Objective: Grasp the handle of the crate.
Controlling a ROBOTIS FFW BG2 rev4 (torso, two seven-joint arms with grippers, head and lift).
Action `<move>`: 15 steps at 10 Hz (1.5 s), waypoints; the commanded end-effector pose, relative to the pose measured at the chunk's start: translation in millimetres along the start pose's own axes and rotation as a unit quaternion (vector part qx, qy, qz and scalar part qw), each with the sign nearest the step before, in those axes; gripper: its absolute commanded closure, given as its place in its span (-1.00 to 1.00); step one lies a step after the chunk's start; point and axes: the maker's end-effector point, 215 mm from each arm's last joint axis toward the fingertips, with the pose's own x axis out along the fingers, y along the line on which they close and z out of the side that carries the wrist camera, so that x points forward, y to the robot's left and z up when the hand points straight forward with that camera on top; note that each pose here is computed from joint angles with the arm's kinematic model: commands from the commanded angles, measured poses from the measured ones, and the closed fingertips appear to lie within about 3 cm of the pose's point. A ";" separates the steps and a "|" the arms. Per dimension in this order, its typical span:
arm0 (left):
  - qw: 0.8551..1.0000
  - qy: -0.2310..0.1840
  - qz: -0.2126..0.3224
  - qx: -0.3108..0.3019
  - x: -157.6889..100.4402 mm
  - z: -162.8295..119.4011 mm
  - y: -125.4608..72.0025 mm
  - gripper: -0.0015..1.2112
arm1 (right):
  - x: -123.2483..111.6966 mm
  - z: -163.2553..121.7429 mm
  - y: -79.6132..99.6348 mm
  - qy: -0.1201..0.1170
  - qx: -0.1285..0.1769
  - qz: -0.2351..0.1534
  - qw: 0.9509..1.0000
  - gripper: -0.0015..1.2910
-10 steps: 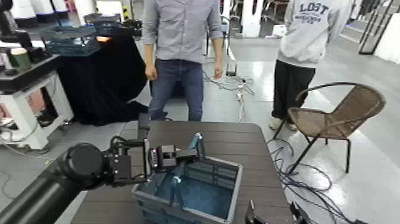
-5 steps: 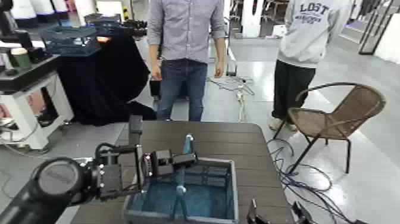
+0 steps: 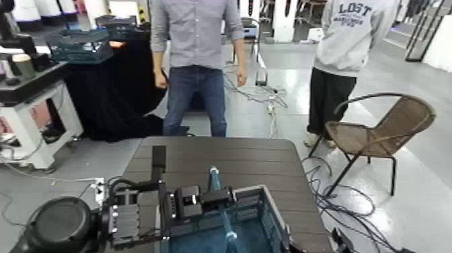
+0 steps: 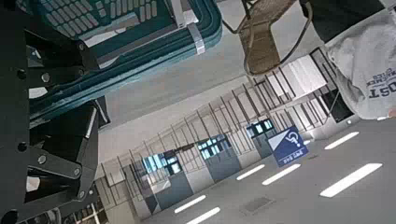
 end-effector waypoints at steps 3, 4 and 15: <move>0.999 0.035 -0.036 -0.010 -7.7 -21.3 -18.4 0.96 | 0.3 -1.7 1.2 0.002 -0.001 0.001 1.000 -0.77; 0.998 0.037 -0.044 -0.023 -9.6 -26.6 -21.3 0.96 | 0.3 -1.6 1.4 0.003 0.000 0.000 1.000 -0.77; 0.974 0.045 -0.118 -0.189 2.0 -75.4 -44.4 0.96 | 0.2 -5.8 2.8 0.008 0.002 0.001 1.000 -0.77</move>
